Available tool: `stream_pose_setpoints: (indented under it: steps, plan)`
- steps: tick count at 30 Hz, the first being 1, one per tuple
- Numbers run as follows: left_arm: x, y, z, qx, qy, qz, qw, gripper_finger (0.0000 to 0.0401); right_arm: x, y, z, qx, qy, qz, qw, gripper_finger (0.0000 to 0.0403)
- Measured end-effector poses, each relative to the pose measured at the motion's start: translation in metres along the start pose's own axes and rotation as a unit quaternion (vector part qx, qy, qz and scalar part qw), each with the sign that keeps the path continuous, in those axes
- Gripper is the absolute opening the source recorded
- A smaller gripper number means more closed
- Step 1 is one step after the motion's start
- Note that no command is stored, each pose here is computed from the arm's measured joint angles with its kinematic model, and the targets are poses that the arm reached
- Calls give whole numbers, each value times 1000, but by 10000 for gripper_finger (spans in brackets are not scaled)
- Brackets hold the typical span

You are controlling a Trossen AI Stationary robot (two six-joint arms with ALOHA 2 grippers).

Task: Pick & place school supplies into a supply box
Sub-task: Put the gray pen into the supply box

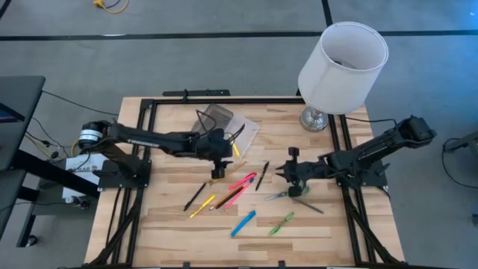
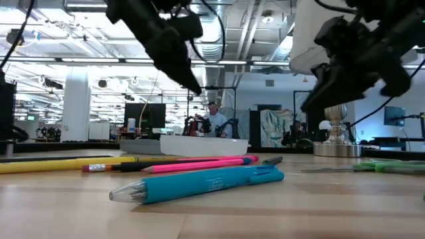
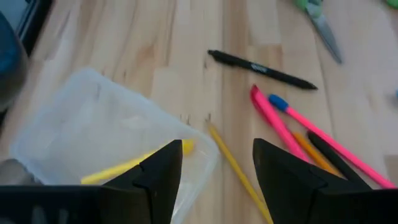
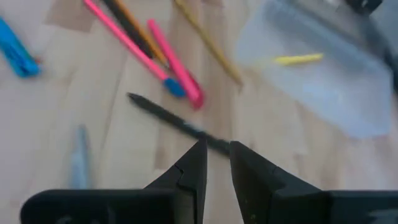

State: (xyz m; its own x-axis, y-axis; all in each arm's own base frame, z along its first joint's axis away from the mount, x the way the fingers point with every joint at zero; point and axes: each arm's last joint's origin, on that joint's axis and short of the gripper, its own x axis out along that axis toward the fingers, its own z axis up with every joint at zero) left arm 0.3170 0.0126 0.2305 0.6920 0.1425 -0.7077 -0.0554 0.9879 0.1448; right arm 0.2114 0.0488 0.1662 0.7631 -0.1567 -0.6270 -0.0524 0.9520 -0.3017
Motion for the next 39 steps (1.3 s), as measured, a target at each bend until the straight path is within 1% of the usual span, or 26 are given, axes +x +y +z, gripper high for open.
stream_pose_setpoints:
  steps: [2, 6, 10, 14, 18, 22, 26, 29, 33, 36, 39]
  plan:
    - [-4, -9, -2, -1, 2, 2, 1000, 193, 6, -4, 3, -16, -16, 1, 1000, 66]
    - [-8, -28, -9, -5, 15, 14, 1000, 193, 25, -11, 2, -42, -15, 33, 998, 66]
    - [-12, -42, -13, -1, 28, 41, 999, 193, 43, -17, 2, -37, 18, 43, 998, 66]
    - [-14, -49, -15, 7, 33, 66, 997, 193, 45, -15, 0, -14, 70, 56, 996, 66]
    - [-15, -50, -18, 4, 47, 71, 996, 193, 32, -6, -2, 8, 109, 71, 991, 66]
    - [-15, -50, -19, 3, 50, 77, 996, 193, 13, 4, -1, 47, 123, 84, 988, 66]
    - [-15, -50, -20, -3, 56, 79, 995, 193, -9, 22, 0, 89, 133, 108, 981, 66]
    - [-15, -50, -21, -8, 61, 79, 995, 193, -25, 39, -4, 127, 155, 120, 972, 66]
    - [-15, -51, -22, -9, 63, 79, 995, 193, -42, 66, -13, 165, 177, 118, 963, 66]
    - [-15, -51, -22, -10, 62, 79, 995, 193, -52, 83, -19, 183, 172, 104, 962, 66]
    - [-15, -51, -21, -11, 57, 79, 995, 193, -59, 95, -25, 201, 166, 90, 961, 66]
